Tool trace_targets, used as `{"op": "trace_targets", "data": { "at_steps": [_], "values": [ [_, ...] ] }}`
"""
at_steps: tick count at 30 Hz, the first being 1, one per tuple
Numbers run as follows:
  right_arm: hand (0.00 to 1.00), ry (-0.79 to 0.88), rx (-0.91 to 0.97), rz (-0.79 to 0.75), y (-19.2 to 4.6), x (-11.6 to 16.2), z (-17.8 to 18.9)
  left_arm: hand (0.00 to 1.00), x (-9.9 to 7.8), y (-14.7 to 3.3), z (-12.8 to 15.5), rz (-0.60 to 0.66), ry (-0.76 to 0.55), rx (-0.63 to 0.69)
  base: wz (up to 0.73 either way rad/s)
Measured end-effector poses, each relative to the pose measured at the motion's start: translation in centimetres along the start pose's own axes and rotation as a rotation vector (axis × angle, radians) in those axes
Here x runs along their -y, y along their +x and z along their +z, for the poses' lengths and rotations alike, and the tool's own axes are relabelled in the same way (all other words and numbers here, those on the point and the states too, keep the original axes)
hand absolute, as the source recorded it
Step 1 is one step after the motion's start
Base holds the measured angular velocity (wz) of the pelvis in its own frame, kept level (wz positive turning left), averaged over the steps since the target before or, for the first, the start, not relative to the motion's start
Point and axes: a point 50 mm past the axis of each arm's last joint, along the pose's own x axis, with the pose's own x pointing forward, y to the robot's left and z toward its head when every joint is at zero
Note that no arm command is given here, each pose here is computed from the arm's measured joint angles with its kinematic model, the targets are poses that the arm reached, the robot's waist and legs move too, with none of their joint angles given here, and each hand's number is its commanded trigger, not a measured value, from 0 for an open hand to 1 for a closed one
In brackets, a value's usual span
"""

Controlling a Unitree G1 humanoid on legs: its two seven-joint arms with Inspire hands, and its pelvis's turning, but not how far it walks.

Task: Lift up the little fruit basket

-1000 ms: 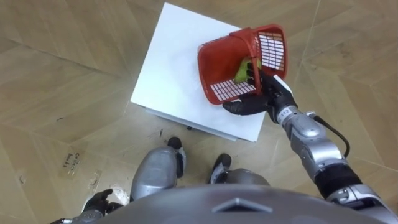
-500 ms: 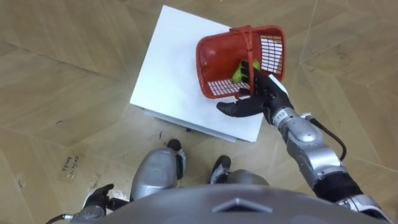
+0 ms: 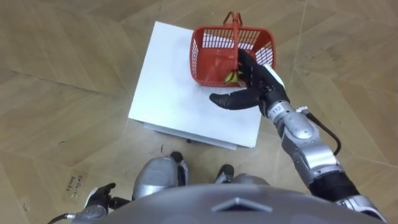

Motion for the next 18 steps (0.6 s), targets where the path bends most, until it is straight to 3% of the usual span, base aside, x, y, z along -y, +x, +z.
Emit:
{"op": "trace_targets", "data": {
  "at_steps": [18],
  "values": [
    [0.00,-0.037,0.027,-0.060,-0.73,0.17,0.11,0.00,0.34,-0.04,-0.40,0.023,-0.035,-0.020,-0.02]
  ]
}}
